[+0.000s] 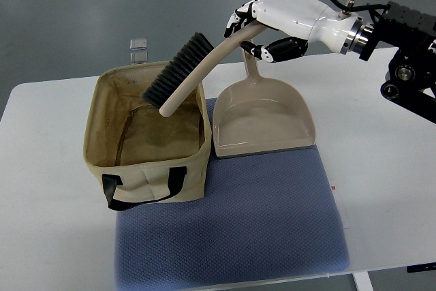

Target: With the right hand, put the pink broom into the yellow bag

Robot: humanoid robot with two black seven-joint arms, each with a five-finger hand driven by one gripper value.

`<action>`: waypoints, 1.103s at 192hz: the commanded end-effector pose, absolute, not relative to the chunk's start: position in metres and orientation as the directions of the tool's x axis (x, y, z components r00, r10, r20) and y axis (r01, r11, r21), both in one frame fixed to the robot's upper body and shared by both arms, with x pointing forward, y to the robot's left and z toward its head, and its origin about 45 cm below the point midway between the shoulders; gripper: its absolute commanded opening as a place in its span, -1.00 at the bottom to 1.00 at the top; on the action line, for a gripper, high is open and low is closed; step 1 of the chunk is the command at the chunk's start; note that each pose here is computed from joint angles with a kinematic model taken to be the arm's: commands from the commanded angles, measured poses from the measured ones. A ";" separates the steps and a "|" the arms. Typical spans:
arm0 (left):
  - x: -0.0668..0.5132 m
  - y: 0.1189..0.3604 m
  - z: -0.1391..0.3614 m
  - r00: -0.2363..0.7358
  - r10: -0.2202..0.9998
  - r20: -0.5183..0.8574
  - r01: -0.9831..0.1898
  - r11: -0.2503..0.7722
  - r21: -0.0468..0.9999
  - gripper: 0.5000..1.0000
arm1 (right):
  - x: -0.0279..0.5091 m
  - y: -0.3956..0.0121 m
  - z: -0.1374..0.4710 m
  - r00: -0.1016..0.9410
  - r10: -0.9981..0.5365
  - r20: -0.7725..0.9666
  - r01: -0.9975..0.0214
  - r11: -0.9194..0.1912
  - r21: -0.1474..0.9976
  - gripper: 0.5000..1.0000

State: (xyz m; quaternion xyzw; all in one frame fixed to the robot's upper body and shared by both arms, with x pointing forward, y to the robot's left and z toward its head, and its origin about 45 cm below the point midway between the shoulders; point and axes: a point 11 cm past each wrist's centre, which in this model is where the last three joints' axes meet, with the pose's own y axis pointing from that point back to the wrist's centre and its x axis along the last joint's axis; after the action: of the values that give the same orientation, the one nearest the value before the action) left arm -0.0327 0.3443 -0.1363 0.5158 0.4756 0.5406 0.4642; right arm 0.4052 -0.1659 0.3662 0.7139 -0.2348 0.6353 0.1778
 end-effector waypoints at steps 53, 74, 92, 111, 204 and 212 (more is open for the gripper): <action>-0.033 0.344 -0.136 -0.037 0.993 0.116 -0.011 -0.116 0.993 1.00 | 0.403 -0.158 0.368 0.102 -0.166 0.981 -0.546 -0.834 -0.084 0.67; -0.033 0.344 -0.136 -0.037 0.993 0.116 -0.012 -0.116 0.993 1.00 | 0.406 -0.170 0.372 0.125 -0.224 0.967 -0.577 -0.809 -0.113 0.67; -0.033 0.344 -0.136 -0.037 0.993 0.116 -0.011 -0.116 0.993 1.00 | 0.411 -0.188 0.379 0.133 -0.281 0.950 -0.623 -0.770 -0.141 0.66; -0.033 0.344 -0.136 -0.037 0.993 0.116 -0.011 -0.116 0.993 1.00 | 0.416 -0.214 0.386 0.170 -0.382 0.908 -0.685 -0.708 -0.169 0.66; -0.033 0.344 -0.136 -0.037 0.993 0.116 -0.011 -0.116 0.993 1.00 | 0.415 -0.321 0.330 0.189 -0.946 0.262 -0.953 -0.241 -0.183 0.67; -0.033 0.344 -0.136 -0.037 0.993 0.116 -0.011 -0.116 0.993 1.00 | 0.413 -0.323 0.319 0.176 -0.964 0.198 -0.963 -0.210 -0.167 0.67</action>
State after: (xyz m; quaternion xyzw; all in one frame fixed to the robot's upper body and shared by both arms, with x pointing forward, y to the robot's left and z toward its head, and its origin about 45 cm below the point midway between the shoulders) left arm -0.0327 0.3443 -0.1363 0.5158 0.4756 0.5405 0.4643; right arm 0.4175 -0.3123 0.3424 0.7775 -0.5944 0.2036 0.0268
